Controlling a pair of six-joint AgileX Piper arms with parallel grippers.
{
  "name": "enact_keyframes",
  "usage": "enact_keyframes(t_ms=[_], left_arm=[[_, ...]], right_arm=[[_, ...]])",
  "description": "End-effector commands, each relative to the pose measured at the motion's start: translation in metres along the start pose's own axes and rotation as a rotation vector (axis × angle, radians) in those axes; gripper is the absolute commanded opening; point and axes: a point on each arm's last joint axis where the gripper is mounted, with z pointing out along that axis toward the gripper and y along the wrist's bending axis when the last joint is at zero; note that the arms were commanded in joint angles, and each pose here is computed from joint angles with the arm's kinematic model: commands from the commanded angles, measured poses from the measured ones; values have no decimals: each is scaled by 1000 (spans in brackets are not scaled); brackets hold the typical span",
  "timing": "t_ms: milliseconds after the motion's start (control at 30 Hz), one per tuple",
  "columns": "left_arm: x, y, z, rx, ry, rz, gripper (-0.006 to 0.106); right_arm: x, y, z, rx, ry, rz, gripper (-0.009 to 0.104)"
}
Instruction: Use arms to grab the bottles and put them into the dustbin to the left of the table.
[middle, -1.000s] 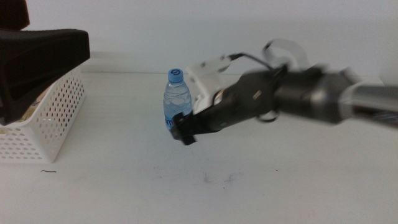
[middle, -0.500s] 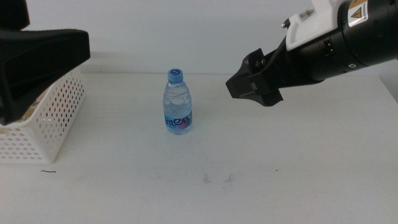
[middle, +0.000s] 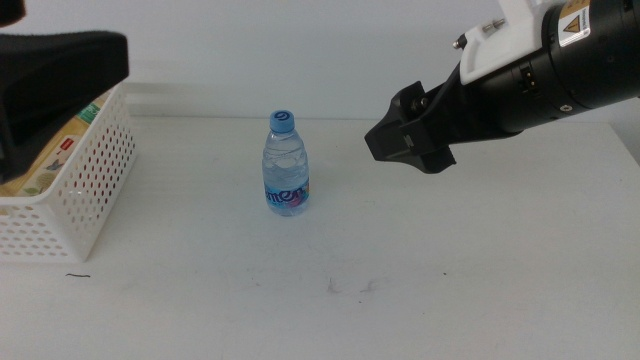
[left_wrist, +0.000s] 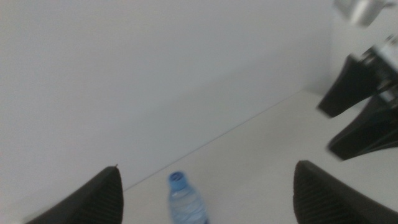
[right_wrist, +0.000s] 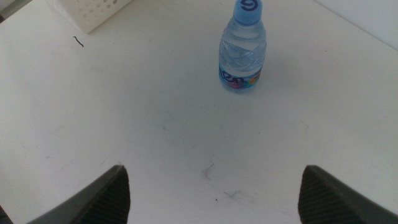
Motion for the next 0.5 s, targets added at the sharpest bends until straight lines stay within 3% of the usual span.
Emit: enact_keyframes(t_ms=[0, 133, 200, 300, 367, 467], left_arm=[[4, 3, 1, -38, 26, 36, 94], [43, 6, 21, -100, 100, -200, 94], [72, 3, 36, -117, 73, -213, 94], [133, -9, 64, -74, -35, -126, 94], [166, -12, 77, -61, -98, -162, 94], [200, -9, 98, -92, 32, -224, 94]], right_arm=[[-1, -2, -3, 10, -12, -1, 72], [-1, -2, -2, 17, -10, -6, 72], [-1, -3, -2, 19, -9, -8, 72], [-1, -3, -2, 17, -10, -7, 72], [-1, -3, -2, 18, -8, -7, 72], [-1, -3, -2, 18, -9, -7, 72]])
